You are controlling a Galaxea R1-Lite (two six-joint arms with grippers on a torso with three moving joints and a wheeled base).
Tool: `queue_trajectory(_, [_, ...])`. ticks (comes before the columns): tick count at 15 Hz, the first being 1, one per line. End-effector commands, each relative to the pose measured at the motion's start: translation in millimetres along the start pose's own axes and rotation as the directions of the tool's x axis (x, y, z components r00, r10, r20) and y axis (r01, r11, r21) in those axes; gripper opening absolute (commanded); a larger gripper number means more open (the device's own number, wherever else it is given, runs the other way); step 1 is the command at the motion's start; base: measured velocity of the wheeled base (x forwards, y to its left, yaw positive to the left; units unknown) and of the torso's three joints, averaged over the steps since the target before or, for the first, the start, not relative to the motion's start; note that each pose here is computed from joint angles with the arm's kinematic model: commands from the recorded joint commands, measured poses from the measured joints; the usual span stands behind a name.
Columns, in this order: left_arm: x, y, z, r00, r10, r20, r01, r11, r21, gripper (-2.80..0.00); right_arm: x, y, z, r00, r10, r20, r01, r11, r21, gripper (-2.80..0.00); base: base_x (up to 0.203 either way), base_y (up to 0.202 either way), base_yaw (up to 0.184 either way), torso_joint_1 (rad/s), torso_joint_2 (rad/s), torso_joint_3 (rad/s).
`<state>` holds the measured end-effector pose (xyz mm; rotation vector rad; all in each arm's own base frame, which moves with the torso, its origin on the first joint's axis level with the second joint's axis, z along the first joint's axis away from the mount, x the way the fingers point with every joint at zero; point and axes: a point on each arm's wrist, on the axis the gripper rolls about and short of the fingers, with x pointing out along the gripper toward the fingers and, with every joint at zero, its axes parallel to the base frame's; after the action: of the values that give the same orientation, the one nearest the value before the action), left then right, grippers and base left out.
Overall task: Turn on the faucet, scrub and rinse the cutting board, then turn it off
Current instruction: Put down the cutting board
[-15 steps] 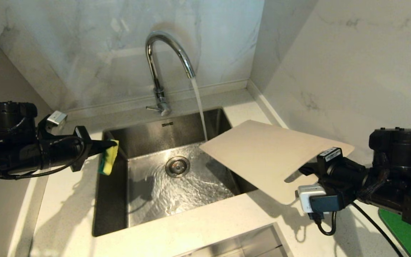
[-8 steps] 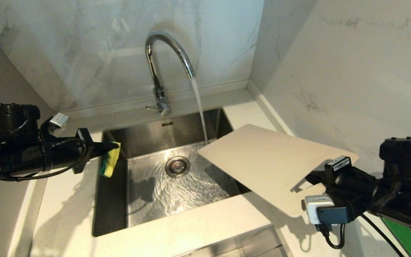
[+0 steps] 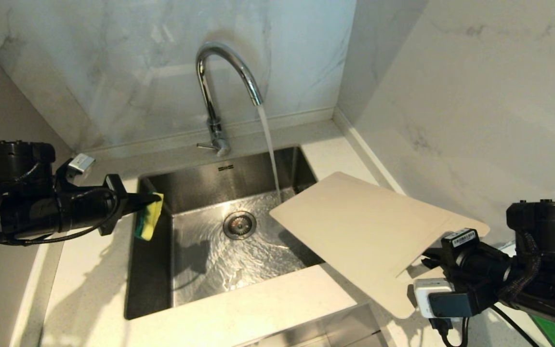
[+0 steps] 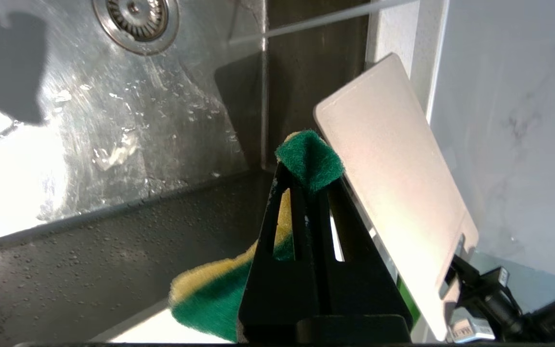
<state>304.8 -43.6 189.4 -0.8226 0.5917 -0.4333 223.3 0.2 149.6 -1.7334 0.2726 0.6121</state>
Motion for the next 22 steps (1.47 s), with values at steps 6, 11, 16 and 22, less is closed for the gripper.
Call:
queue_trajectory(6, [6, 3.5, -6, 1.000, -0.002, -0.019, 0.002, 1.000, -0.005, -2.80, 8, 11, 3, 0.994, 0.106, 0.002, -0.106, 0.994, 0.022, -2.80, 0.000, 0.000, 0.000, 0.000, 0.00, 0.000])
queue_trajectory(11, [9, 3.5, -8, 1.000, -0.006, -0.022, 0.006, 1.000, 0.003, -2.80, 21, 30, 19, 0.976, 0.206, 0.067, -0.210, 0.976, 0.053, -2.80, 0.000, 0.000, 0.000, 0.000, 0.00, 0.000])
queue_trajectory(16, [14, 5.7, -13, 0.999, -0.002, -0.043, 0.002, 1.000, -0.003, -2.80, 29, 29, 43, 0.954, 0.259, 0.150, -0.270, 0.961, 0.056, -2.80, 0.000, 0.000, 0.000, 0.000, 0.00, 0.000])
queue_trajectory(22, [14, 6.4, -14, 0.999, 0.001, -0.046, -0.002, 1.000, -0.004, -2.80, 28, 38, 79, 0.904, 0.386, 0.187, -0.414, 0.898, 0.148, -2.80, 0.000, 0.000, 0.000, 0.000, 0.00, 0.000])
